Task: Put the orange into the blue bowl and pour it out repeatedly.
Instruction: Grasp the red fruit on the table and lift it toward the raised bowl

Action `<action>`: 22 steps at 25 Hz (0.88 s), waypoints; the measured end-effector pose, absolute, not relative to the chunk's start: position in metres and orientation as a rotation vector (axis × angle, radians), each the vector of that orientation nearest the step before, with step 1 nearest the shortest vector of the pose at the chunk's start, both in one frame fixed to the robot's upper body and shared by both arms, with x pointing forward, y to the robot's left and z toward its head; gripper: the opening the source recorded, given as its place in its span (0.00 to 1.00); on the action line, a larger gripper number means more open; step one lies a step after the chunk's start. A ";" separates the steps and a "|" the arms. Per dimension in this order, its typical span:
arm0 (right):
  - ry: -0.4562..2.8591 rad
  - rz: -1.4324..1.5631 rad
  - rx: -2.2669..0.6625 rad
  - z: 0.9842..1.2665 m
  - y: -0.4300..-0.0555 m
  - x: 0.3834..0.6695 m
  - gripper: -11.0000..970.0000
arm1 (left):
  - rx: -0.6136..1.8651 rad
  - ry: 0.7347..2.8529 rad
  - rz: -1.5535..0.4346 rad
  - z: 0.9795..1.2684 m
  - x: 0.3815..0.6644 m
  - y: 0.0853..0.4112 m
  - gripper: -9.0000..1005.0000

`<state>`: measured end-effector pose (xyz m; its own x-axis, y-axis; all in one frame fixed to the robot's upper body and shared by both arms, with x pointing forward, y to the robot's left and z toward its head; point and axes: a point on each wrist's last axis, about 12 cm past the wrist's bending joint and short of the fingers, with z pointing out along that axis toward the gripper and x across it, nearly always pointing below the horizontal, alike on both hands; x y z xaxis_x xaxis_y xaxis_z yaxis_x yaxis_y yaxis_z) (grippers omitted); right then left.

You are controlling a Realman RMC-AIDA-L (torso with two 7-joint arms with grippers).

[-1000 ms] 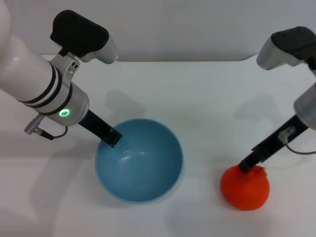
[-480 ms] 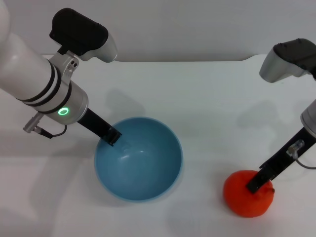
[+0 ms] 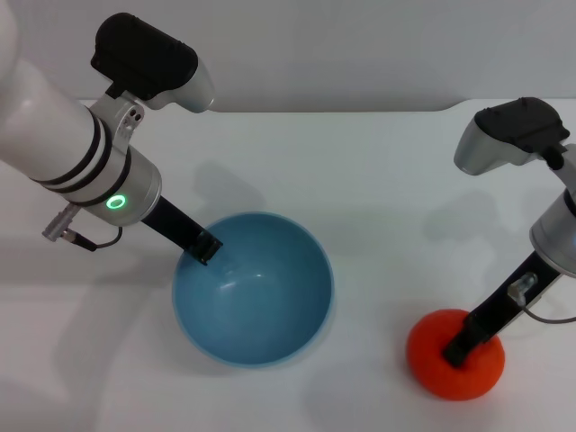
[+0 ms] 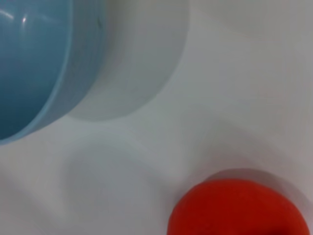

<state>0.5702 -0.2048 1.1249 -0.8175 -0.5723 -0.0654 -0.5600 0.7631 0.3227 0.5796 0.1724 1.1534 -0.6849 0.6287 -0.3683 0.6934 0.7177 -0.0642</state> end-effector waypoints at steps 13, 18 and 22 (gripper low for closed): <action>-2.922 -0.516 0.972 1.122 -0.206 0.569 0.37 | 1.037 2.604 -0.286 1.153 0.579 0.172 0.01; -2.948 -0.538 0.974 1.126 -0.212 0.568 0.19 | 1.035 2.610 -0.287 1.152 0.579 0.172 0.01; -3.008 -0.602 0.955 1.140 -0.226 0.569 0.16 | 1.025 2.618 -0.291 1.151 0.579 0.172 0.01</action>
<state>0.5690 -0.2256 1.1400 -0.8209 -0.5428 -0.1777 -0.5694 0.7533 0.3291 0.5788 0.1721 1.1514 -0.6945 0.6233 -0.3595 0.6870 0.7230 -0.0736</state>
